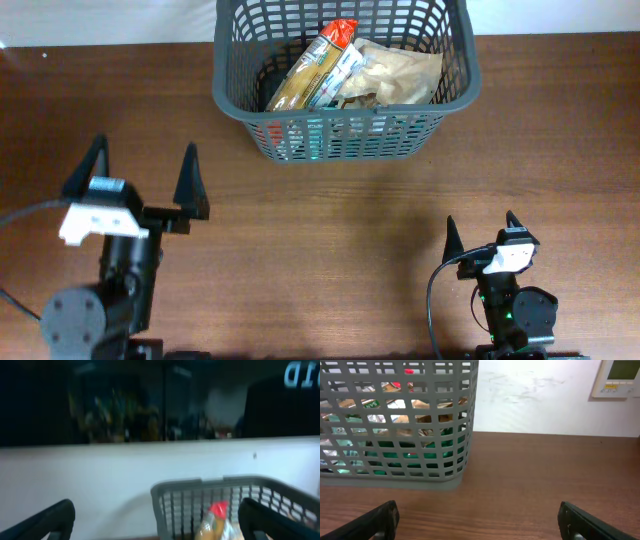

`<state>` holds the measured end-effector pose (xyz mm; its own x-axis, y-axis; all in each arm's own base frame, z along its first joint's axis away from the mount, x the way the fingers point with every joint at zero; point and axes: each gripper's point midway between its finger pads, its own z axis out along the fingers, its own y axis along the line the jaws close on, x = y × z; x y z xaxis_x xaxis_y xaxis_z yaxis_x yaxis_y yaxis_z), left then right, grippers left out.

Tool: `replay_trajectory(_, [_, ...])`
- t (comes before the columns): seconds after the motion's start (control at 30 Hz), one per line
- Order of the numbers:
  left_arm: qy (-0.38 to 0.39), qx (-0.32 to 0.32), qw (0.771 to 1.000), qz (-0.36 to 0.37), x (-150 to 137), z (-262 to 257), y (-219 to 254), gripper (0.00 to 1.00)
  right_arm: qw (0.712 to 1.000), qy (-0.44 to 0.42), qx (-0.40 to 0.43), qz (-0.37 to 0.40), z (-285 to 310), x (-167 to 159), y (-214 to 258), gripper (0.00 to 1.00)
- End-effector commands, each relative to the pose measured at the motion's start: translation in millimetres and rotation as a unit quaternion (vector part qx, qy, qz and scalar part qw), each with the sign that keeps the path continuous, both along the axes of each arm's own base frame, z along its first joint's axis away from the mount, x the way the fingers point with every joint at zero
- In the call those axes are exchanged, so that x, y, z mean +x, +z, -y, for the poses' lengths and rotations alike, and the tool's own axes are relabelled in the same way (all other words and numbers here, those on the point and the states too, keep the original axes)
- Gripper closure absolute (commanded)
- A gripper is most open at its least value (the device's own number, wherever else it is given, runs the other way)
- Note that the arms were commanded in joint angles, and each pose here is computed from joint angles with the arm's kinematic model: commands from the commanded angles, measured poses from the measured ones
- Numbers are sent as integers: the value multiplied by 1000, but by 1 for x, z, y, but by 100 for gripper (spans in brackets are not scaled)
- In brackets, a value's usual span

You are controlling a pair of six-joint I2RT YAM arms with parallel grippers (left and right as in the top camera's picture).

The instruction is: Pack container

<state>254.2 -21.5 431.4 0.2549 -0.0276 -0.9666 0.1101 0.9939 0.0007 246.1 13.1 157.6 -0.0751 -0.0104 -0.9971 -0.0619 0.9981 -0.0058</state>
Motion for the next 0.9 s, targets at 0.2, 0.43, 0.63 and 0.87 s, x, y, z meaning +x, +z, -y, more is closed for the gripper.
replay_trajectory(0.2, [2, 6, 996, 89, -42, -2, -14, 1, 1000, 0, 1, 0, 0, 0, -2, 1])
replay_trajectory(0.43, [-3, 2, 994, 110, -48, 0, -50, 1, 1000, 0, 1, 0, 0, 0, -2, 1])
replay_trajectory(0.63, [11, 2, 995, 101, -45, -6, -87, 1, 1000, 0, 1, 0, 0, 0, -2, 1])
replay_trajectory(0.87, [31, 5, 994, 106, -48, -15, -104, 1, 1000, 0, 1, -1, 0, 0, -2, 1])
